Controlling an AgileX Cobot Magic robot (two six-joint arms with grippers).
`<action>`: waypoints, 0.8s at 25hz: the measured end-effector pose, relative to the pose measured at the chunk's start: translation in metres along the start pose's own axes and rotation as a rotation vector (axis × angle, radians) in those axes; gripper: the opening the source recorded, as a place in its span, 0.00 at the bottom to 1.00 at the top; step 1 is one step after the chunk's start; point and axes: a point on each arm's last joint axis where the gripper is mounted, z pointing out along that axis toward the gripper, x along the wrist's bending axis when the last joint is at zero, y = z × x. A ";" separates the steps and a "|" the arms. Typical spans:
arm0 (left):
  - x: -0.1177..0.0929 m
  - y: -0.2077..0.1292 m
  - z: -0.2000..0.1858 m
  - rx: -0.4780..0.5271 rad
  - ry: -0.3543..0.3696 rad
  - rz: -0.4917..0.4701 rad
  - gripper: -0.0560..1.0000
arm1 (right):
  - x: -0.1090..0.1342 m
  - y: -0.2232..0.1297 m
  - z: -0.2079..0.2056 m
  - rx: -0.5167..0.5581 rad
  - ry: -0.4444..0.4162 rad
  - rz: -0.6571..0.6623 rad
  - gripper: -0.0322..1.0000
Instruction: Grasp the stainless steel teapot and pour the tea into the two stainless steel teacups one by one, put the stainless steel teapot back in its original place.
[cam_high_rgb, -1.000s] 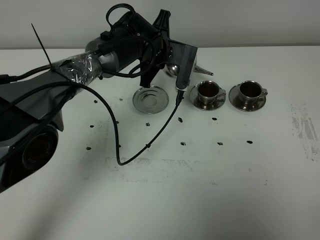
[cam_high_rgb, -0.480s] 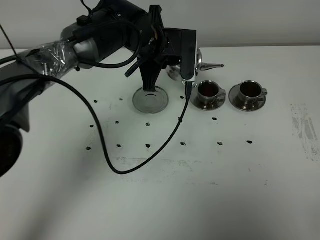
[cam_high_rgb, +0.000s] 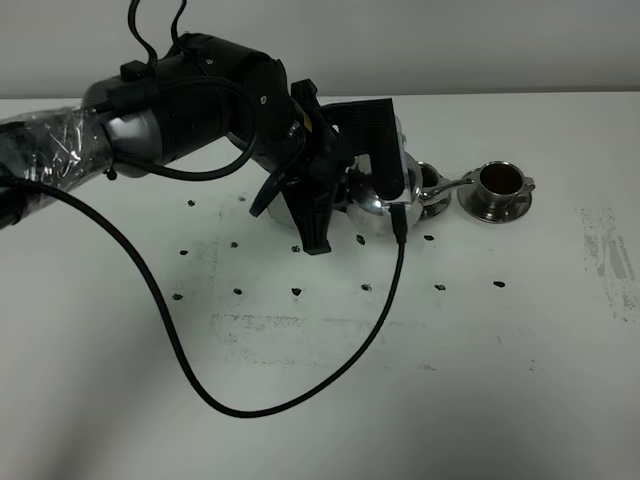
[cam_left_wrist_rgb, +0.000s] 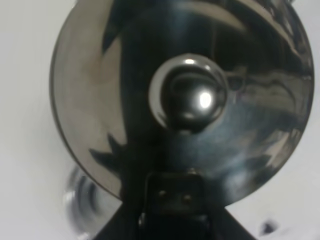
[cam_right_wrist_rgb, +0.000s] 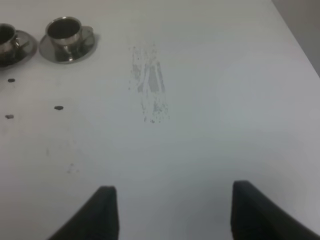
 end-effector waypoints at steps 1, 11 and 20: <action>-0.003 0.002 0.003 -0.019 0.001 -0.014 0.22 | 0.000 0.000 0.000 0.000 0.000 0.000 0.50; -0.028 -0.007 0.042 -0.087 0.002 -0.134 0.22 | 0.000 0.000 0.000 0.000 0.000 0.000 0.50; -0.039 -0.013 0.068 -0.070 -0.050 -0.184 0.22 | 0.000 0.000 0.000 0.000 0.000 0.000 0.50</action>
